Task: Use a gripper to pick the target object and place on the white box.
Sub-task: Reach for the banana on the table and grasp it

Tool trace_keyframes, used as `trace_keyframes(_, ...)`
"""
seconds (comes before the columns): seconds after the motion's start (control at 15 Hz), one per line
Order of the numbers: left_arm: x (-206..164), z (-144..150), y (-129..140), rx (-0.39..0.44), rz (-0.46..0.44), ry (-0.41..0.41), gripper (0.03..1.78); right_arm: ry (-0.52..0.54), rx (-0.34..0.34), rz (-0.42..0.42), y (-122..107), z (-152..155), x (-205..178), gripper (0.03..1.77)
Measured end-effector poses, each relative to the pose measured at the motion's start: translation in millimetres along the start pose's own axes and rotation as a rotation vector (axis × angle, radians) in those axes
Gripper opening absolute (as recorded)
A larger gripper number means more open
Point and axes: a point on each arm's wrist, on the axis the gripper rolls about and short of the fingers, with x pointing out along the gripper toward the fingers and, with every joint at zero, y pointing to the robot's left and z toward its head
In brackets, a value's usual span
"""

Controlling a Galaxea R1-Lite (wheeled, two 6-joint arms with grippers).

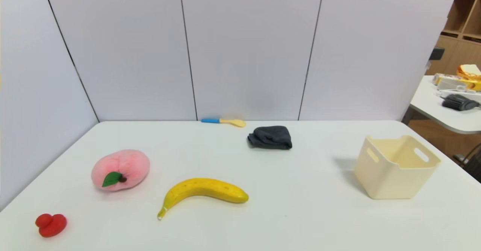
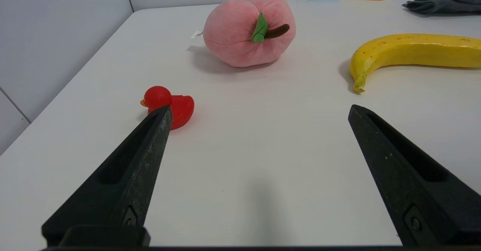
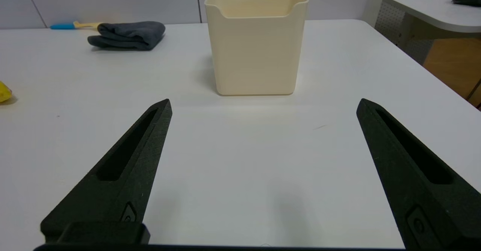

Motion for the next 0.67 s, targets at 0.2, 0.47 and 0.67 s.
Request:
trace_keyframes(0.2, 0.0, 0.0, 0.0, 0.0, 0.0, 0.0, 1.69, 0.0, 0.0, 0.0, 0.0, 0.0, 0.0, 1.7)
trace_keyframes(0.47, 0.0, 0.0, 0.0, 0.0, 0.0, 0.0, 1.69, 0.0, -0.01, 0.0, 0.0, 0.0, 0.0, 1.7)
trace_keyframes(0.67, 0.0, 0.0, 0.0, 0.0, -0.001, 0.0, 1.69, 0.009, -0.025, 0.003, 0.1, -0.6, 0.1, 1.7)
